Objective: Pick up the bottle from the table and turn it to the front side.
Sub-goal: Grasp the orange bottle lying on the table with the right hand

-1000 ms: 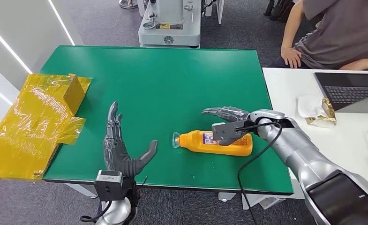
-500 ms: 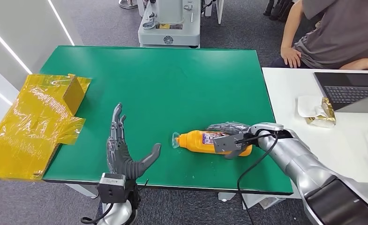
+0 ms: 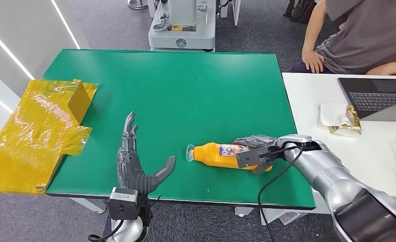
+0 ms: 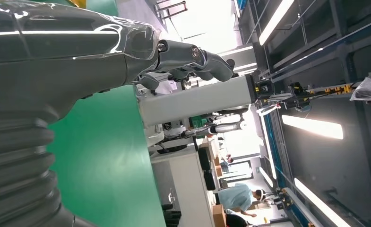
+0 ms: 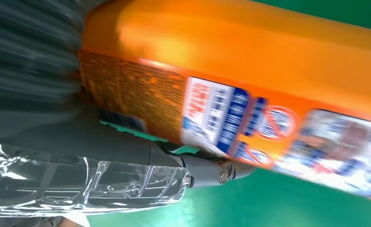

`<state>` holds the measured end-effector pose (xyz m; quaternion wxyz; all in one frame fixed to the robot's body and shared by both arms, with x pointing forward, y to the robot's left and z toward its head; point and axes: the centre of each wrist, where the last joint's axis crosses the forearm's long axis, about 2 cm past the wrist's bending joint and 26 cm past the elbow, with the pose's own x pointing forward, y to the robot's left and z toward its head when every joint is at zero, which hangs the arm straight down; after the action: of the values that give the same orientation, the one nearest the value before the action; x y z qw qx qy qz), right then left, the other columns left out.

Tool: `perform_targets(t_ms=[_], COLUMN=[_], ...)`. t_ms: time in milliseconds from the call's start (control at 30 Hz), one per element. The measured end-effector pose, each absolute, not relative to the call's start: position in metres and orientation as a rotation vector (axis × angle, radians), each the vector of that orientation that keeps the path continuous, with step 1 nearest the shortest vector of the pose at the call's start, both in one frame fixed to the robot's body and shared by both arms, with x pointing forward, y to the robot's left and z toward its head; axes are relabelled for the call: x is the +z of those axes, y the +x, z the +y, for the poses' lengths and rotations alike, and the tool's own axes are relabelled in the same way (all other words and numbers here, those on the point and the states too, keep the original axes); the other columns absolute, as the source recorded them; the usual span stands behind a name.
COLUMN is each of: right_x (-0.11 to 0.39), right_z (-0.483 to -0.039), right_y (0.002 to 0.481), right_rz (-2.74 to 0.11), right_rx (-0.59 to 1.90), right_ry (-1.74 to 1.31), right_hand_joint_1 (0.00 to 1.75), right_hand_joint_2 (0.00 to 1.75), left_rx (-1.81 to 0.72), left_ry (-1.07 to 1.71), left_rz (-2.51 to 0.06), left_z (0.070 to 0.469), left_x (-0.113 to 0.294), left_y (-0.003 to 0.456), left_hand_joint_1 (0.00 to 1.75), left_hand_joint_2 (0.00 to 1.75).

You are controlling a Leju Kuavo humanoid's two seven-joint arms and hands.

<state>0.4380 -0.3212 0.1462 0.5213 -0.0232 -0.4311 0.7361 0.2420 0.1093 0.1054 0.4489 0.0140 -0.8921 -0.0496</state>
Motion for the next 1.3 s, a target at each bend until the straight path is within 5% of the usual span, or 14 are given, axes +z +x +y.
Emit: perform_targets(t_ms=[33, 133, 167, 833, 1300], right_x=[0.145, 0.144, 0.143, 0.119, 0.077], right_z=[-0.324, -0.328, -0.329, -0.319, -0.298], right_y=[0.437, 0.436, 0.436, 0.421, 0.378], right_rz=[-1.032, -1.041, -1.048, -1.328, -1.764], right_rx=[1.763, 1.756, 1.755, 1.701, 1.192], right_ry=[-0.06, -0.071, -0.079, -0.289, -0.528], right_hand_joint_1=[0.15, 1.46, 1.75, 1.75, 1.75], right_hand_joint_2=[1.75, 1.75, 1.75, 1.75, 1.75], left_rx=[-0.123, -0.123, -0.122, -0.098, -0.136], left_ry=[0.035, 0.036, 0.037, 0.055, 0.029], left_rz=[-2.205, -2.2, -2.198, -2.192, -2.193], left_z=[0.109, 0.109, 0.109, 0.11, 0.11], left_x=[0.105, 0.103, 0.103, 0.103, 0.104], left_y=[0.242, 0.24, 0.239, 0.239, 0.254], left_hand_joint_1=[0.0, 0.0, 0.0, 0.0, 0.0], left_hand_joint_2=[1.75, 1.75, 1.75, 1.75, 1.75])
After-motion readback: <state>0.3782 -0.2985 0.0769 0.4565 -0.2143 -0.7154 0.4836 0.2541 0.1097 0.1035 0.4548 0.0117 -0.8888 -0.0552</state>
